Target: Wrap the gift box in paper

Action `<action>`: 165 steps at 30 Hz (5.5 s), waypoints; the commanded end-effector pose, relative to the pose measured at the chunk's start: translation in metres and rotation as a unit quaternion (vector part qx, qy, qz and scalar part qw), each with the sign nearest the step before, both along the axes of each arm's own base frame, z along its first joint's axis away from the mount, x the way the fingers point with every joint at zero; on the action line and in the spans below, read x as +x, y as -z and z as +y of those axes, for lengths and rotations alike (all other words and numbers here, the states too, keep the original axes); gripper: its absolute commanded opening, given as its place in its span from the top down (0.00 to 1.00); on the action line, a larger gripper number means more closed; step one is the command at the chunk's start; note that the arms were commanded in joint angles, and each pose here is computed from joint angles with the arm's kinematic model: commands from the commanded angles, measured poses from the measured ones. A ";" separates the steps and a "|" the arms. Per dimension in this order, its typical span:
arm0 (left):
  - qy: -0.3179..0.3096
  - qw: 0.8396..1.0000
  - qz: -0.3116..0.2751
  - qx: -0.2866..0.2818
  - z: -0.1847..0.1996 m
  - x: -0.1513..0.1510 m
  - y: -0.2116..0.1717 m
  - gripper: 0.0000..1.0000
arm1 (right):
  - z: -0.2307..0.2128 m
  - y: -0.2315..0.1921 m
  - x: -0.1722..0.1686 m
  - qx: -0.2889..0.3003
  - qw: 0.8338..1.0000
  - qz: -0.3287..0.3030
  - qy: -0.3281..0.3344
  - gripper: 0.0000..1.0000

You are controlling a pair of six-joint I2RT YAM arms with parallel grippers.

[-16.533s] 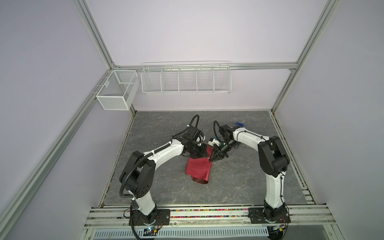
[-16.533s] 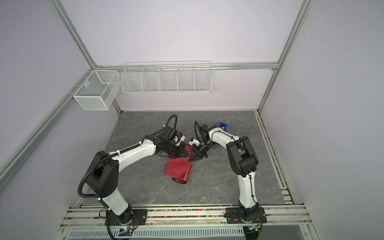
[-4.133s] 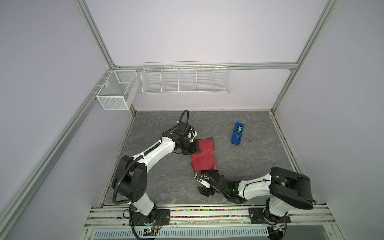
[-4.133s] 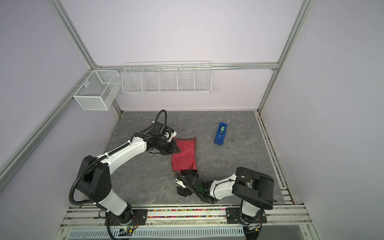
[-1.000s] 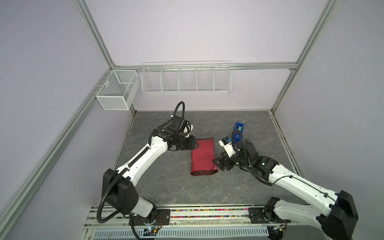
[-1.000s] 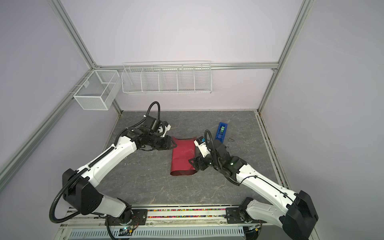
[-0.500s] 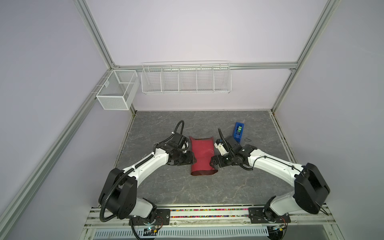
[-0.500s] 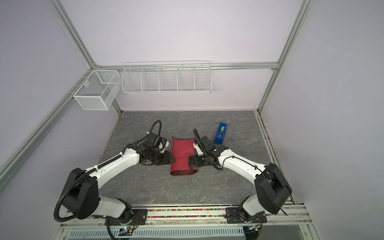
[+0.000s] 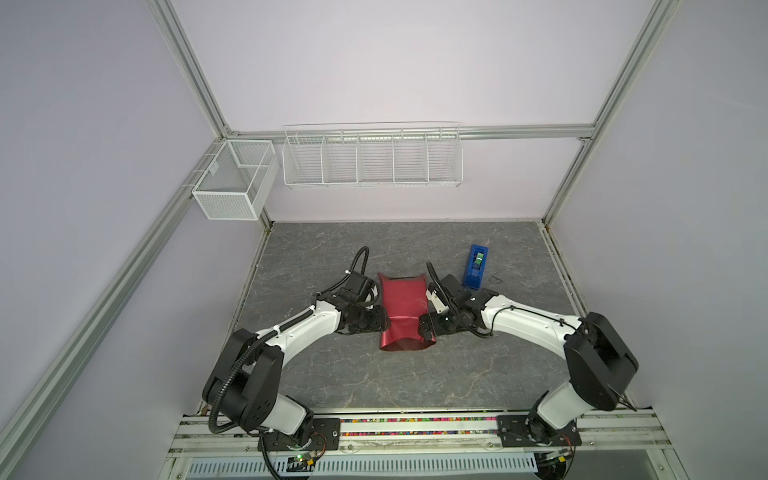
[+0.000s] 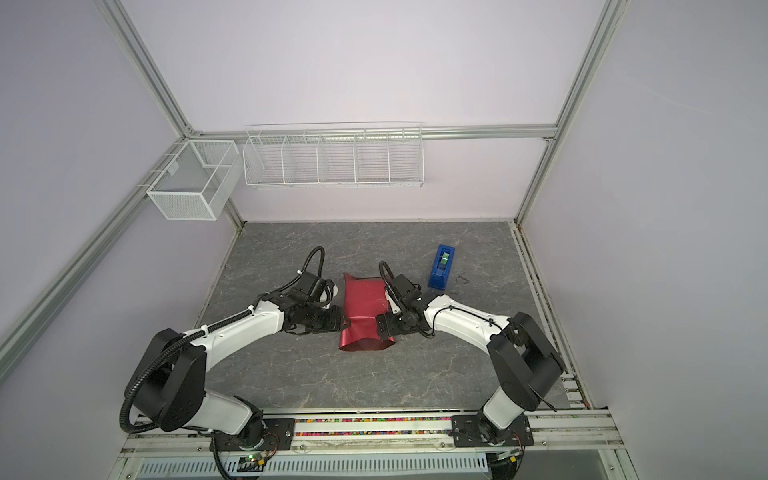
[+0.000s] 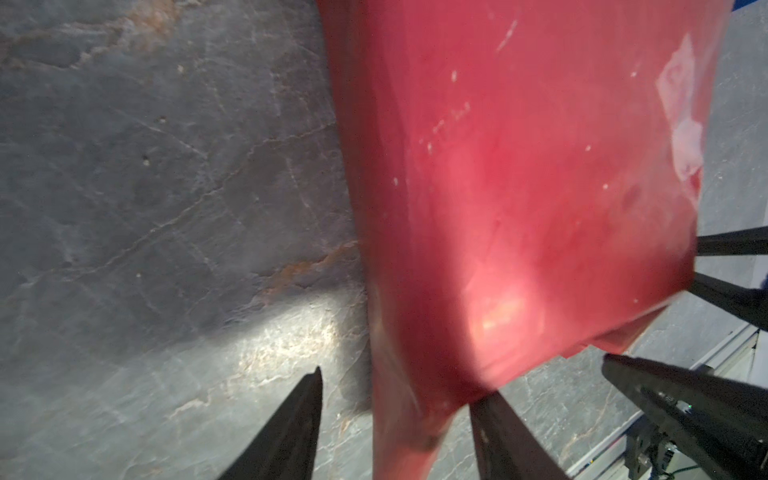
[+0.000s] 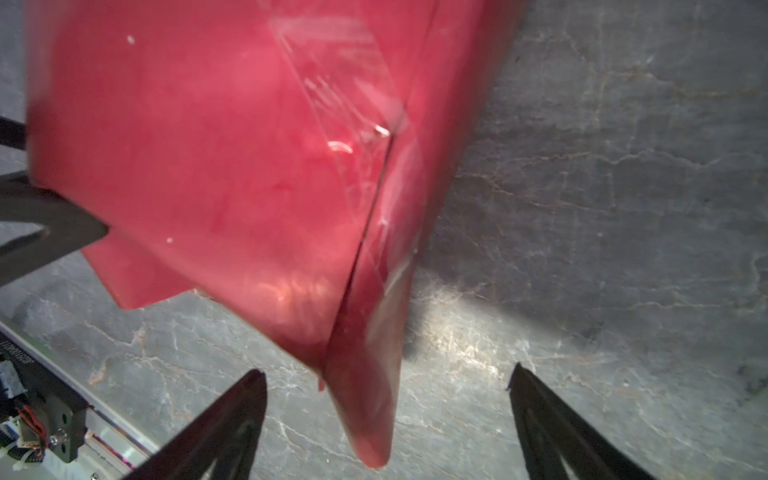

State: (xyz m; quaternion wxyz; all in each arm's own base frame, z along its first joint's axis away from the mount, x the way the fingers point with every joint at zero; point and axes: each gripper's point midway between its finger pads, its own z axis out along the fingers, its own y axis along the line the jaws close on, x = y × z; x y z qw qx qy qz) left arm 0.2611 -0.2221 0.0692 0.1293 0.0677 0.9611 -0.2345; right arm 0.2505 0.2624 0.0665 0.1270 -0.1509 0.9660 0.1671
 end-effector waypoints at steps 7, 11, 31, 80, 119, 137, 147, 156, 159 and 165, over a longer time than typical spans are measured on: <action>-0.011 1.000 -0.025 0.011 0.004 0.006 0.015 0.47 | 0.015 -0.005 0.014 0.006 0.998 -0.049 0.044 0.13; -0.019 0.999 -0.028 0.009 0.003 0.009 0.020 0.49 | 0.021 -0.003 0.015 0.008 0.995 -0.076 0.064 0.18; -0.045 0.998 -0.038 -0.009 -0.013 0.038 0.028 0.64 | 0.027 0.024 0.046 0.011 0.982 -0.129 0.136 0.49; -0.114 0.990 -0.074 0.025 -0.008 0.061 0.027 0.98 | 0.026 0.027 0.048 -0.011 0.983 -0.126 0.133 0.66; -0.095 0.993 -0.067 0.020 -0.011 0.046 0.026 0.96 | 0.001 -0.038 0.008 -0.039 0.981 -0.182 -0.057 0.33; -0.096 0.992 -0.084 -0.017 -0.005 0.032 -0.014 0.62 | 0.066 -0.060 0.040 -0.045 0.843 -0.251 -0.474 0.37; -0.147 0.986 -0.072 -0.004 0.032 0.028 -0.018 0.61 | 0.079 -0.036 0.067 -0.092 0.822 -0.262 -0.497 0.46; -0.151 0.986 -0.060 -0.029 0.036 0.042 -0.013 0.62 | 0.075 -0.017 0.081 -0.149 0.802 -0.282 -0.505 0.53; -0.144 0.987 -0.056 -0.044 0.030 0.048 -0.010 0.62 | 0.073 -0.010 0.078 -0.158 0.794 -0.284 -0.514 0.53; -0.126 0.989 -0.042 -0.064 0.014 0.057 -0.003 0.69 | 0.071 0.002 0.072 -0.174 0.785 -0.284 -0.522 0.53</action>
